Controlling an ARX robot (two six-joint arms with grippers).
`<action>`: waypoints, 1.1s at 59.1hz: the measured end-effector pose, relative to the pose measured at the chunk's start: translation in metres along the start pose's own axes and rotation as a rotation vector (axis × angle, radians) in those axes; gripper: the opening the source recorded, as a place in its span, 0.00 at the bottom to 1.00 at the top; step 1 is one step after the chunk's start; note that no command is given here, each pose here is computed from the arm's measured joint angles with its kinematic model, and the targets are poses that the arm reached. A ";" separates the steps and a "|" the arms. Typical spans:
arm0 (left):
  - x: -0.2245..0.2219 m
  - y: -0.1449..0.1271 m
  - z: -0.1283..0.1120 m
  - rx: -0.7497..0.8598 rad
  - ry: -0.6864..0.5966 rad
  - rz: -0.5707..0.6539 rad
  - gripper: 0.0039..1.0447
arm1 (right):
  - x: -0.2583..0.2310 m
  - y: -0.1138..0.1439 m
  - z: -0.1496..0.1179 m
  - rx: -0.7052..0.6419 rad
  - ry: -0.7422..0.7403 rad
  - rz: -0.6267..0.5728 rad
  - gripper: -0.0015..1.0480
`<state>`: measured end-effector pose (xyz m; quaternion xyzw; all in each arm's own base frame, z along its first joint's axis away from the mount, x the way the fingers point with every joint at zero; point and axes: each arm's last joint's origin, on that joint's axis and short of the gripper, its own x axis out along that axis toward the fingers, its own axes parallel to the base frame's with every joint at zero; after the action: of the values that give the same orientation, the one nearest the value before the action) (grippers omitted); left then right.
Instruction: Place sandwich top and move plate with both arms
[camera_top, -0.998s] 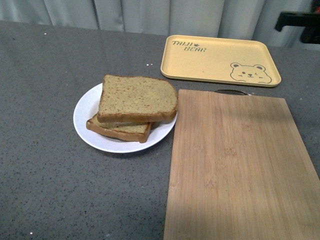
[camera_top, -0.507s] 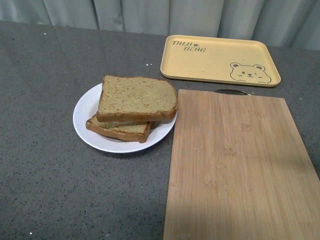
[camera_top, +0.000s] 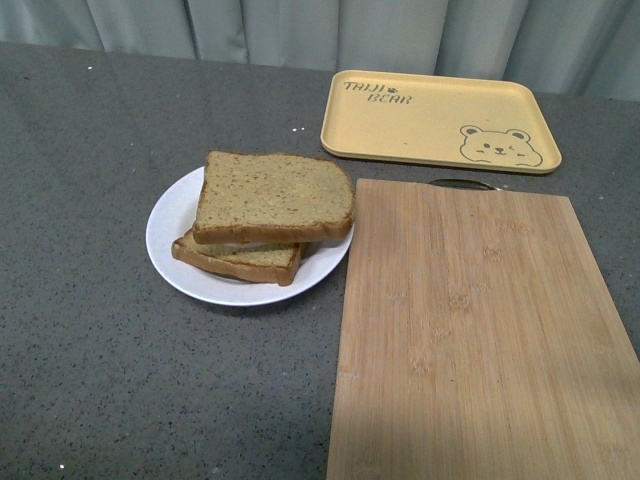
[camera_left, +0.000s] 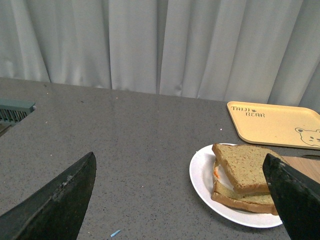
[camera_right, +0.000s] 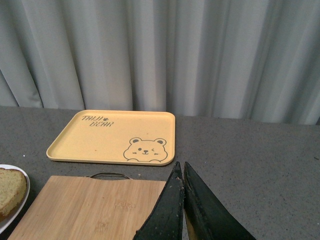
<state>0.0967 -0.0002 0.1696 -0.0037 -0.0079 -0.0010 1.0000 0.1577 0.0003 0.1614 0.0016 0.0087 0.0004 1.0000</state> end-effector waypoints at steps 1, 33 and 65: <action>0.000 0.000 0.000 0.000 0.000 0.000 0.94 | -0.001 0.000 0.000 0.000 0.000 0.000 0.01; 0.000 0.000 0.000 0.000 0.000 0.000 0.94 | -0.029 0.000 0.004 0.000 -0.017 0.000 0.01; 0.000 0.000 0.000 0.000 0.000 0.000 0.94 | -0.044 0.000 0.006 0.000 -0.026 0.001 0.01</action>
<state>0.0967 -0.0002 0.1696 -0.0037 -0.0079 -0.0008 1.0000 0.1137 0.0002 0.1682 0.0014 -0.0041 0.0008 1.0000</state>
